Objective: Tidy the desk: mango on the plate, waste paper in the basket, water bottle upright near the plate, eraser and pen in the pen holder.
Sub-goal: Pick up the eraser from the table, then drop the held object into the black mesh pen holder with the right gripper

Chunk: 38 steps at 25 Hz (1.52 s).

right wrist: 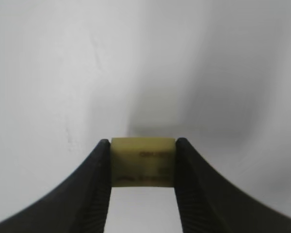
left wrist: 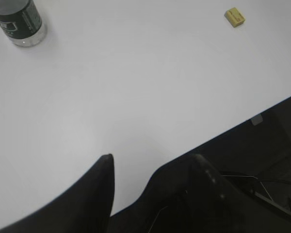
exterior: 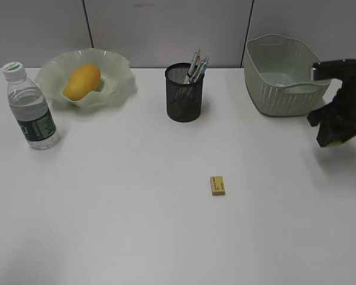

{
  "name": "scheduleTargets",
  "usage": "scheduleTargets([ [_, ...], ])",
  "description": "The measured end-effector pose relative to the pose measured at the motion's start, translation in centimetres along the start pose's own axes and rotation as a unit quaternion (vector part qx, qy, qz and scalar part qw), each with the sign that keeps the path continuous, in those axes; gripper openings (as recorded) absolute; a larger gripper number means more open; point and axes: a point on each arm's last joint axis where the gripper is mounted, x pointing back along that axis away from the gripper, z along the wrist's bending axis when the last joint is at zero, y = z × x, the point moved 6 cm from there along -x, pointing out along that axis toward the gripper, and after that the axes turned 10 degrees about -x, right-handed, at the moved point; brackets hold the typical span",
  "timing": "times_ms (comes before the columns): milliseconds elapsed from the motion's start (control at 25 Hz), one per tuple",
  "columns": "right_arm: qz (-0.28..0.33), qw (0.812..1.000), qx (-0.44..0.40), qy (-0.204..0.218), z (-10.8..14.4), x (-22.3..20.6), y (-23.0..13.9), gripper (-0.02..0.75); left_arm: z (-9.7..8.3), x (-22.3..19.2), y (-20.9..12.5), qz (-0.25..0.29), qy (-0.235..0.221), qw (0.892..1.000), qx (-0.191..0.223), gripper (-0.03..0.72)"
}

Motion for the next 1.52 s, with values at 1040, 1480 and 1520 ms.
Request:
scheduleTargets([
  [1040, -0.227, 0.956, 0.123, 0.139, 23.0, 13.8, 10.8, 0.314, 0.0, 0.0, 0.2, -0.006, 0.001, 1.0, -0.001, 0.375],
  [1480, -0.218, 0.957, 0.127, 0.146, 25.3, 8.6, 11.3, 0.314, 0.0, 0.0, 0.3, -0.011, 0.001, 1.0, -0.001, 0.374],
  [1520, -0.216, 0.957, 0.129, 0.141, 25.2, 8.0, 11.4, 0.314, 0.0, 0.0, 0.3, -0.011, 0.001, 1.0, -0.001, 0.374],
])
